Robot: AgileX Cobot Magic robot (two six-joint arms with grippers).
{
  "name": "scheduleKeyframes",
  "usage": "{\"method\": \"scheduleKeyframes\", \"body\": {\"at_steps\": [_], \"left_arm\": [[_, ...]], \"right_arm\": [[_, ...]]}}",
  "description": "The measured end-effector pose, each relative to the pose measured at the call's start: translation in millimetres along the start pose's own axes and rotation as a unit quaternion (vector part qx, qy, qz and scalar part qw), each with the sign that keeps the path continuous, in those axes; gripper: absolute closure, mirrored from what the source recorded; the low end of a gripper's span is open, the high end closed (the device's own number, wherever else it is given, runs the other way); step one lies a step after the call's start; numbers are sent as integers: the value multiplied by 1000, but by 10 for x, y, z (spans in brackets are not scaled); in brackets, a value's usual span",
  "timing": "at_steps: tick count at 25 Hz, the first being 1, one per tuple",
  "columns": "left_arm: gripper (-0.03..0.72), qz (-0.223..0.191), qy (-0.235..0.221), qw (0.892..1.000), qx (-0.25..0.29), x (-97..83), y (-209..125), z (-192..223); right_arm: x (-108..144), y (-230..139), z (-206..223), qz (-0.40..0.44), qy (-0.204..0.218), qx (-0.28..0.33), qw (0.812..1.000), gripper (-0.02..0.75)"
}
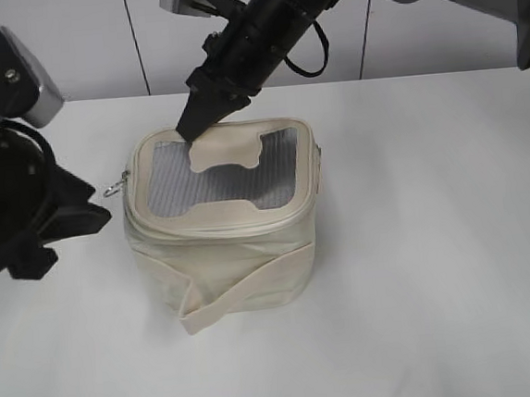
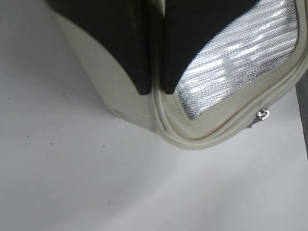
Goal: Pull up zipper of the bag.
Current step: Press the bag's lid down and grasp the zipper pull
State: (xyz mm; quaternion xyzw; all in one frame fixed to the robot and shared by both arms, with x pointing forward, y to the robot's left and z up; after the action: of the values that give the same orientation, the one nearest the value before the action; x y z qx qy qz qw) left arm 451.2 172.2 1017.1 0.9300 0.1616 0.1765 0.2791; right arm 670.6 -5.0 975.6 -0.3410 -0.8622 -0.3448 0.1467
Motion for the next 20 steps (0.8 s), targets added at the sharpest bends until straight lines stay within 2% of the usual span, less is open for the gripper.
{"method": "scheduleKeyframes", "body": {"at_steps": [2, 3, 4, 6, 10, 15, 20], "left_arm": [[303, -5, 30, 1000, -6, 95, -7, 46], [232, -9, 39, 999, -3, 142, -26, 87], [193, -12, 43, 999, 3, 177, -55, 140], [183, -10, 43, 999, 24, 233, -128, 259], [212, 0, 37, 998, 56, 272, -243, 504], [219, 4, 72, 996, 44, 353, -233, 564], [251, 6, 78, 996, 45, 375, -247, 618]], "right_arm": [[0, 0, 0, 0, 0, 0, 1000, 698], [0, 0, 0, 0, 0, 0, 1000, 698], [0, 0, 0, 0, 0, 0, 1000, 698], [0, 0, 0, 0, 0, 0, 1000, 698], [0, 0, 0, 0, 0, 0, 1000, 698], [0, 0, 0, 0, 0, 0, 1000, 698], [0, 0, 0, 0, 0, 0, 1000, 698]]}}
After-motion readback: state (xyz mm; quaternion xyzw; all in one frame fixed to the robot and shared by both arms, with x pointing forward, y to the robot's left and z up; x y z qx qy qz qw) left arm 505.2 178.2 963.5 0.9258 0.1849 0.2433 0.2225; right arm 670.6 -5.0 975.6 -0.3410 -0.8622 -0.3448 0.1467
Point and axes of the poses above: a point on each arm's last joint axis where the gripper is mounted, z pointing out along that axis toward the gripper, x along the wrist's bending axis when the last joint is at zero, y = z × x, the point moved 1 cm from there along z, pointing out along that axis toward the gripper, and after that the axes turned 8 degrees about z, right-handed, at the moved point
